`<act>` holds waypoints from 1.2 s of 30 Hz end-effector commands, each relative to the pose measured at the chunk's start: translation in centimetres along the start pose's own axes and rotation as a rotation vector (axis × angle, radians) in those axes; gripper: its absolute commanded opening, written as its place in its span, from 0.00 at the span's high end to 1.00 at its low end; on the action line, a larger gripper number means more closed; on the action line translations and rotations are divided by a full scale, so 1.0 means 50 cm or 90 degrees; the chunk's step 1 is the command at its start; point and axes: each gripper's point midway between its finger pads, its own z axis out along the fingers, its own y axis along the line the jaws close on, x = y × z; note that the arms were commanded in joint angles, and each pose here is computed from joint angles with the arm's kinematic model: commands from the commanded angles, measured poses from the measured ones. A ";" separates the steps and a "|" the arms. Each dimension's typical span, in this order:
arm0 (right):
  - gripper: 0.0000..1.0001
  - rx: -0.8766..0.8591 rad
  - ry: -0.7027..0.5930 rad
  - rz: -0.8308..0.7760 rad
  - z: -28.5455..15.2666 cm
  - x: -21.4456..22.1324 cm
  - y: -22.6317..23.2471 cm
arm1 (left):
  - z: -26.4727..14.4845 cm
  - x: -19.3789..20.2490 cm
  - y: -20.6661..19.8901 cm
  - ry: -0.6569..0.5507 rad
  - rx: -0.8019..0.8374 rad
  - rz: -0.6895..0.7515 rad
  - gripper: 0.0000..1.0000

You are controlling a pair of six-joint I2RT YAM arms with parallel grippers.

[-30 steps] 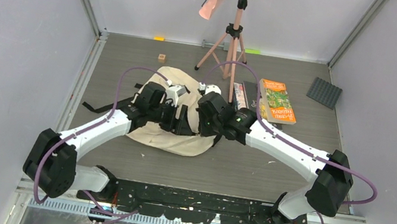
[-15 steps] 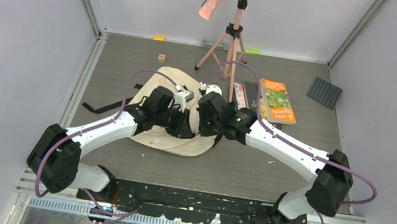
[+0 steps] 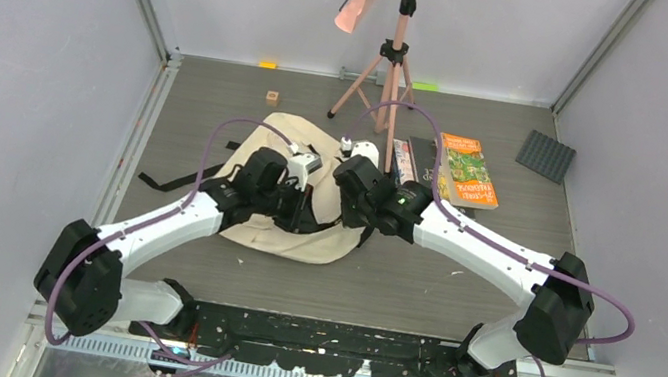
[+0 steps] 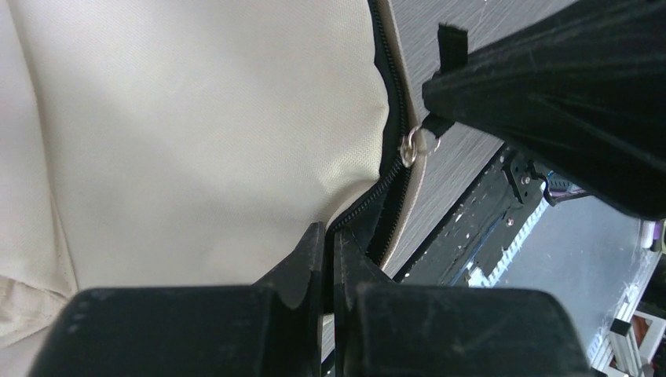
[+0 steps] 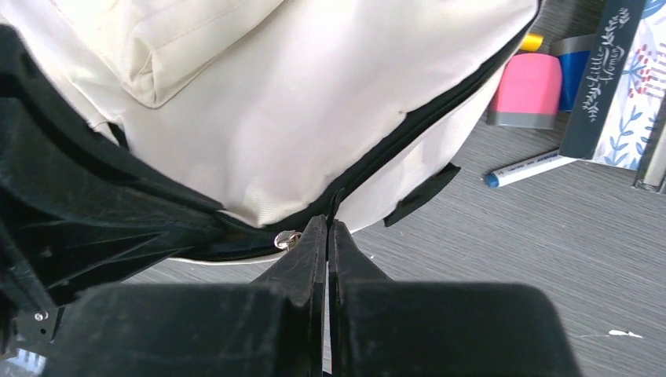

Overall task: Pack the student bag
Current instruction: Unzip the student bag at the center of the board.

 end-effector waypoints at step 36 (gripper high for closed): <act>0.99 -0.011 0.022 0.023 0.098 -0.116 -0.087 | -0.168 0.070 0.064 -0.055 -0.219 -0.093 0.94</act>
